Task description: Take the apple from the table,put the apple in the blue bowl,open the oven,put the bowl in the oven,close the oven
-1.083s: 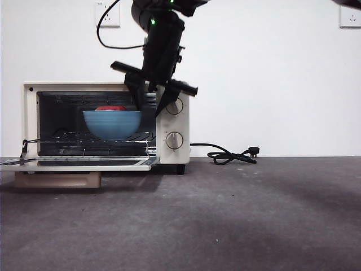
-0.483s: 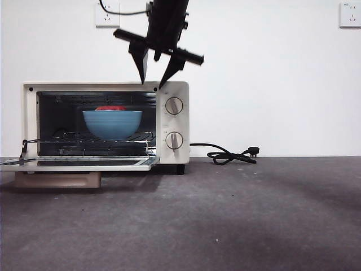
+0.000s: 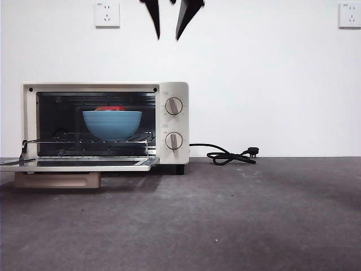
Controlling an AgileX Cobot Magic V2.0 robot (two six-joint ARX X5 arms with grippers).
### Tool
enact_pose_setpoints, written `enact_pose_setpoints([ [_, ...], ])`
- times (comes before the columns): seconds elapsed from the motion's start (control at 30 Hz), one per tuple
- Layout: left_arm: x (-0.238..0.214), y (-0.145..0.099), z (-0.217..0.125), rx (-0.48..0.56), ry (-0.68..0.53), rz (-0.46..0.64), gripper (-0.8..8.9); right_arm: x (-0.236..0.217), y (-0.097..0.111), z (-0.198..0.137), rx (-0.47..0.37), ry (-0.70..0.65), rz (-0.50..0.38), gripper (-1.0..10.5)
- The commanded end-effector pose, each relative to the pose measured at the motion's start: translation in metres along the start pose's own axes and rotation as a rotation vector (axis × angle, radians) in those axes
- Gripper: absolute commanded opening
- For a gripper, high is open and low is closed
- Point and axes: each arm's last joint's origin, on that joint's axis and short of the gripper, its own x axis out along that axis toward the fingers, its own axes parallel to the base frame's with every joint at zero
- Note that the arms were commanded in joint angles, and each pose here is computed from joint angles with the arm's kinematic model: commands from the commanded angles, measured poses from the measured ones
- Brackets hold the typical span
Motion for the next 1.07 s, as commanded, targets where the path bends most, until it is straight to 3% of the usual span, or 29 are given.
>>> enact_pose_setpoints([
  [0.03, 0.009, 0.008, 0.005, -0.003, 0.012, 0.034, -0.08, -0.003, -0.004, -0.004, -0.081, 0.043, -0.031, 0.3],
  [0.13, 0.018, 0.018, 0.011, -0.054, 0.015, 0.037, -0.09, -0.016, -0.013, -0.006, -0.133, 0.057, -0.081, 0.0],
  [0.3, 0.037, 0.04, 0.024, -0.151, 0.002, 0.02, -0.09, -0.053, -0.03, 0.001, -0.196, -0.009, -0.068, 0.0],
  [0.67, 0.103, 0.092, 0.037, -0.325, 0.143, 0.039, -0.08, -0.167, -0.091, -0.004, -0.181, -0.201, -0.036, 0.0],
  [0.83, 0.14, 0.117, 0.032, -0.407, 0.243, 0.018, -0.08, -0.195, -0.115, -0.039, -0.203, -0.155, -0.044, 0.0],
  [1.07, 0.173, 0.139, 0.017, -0.506, 0.341, -0.112, -0.09, -0.202, -0.144, -0.123, -0.206, -0.056, -0.063, 0.0],
])
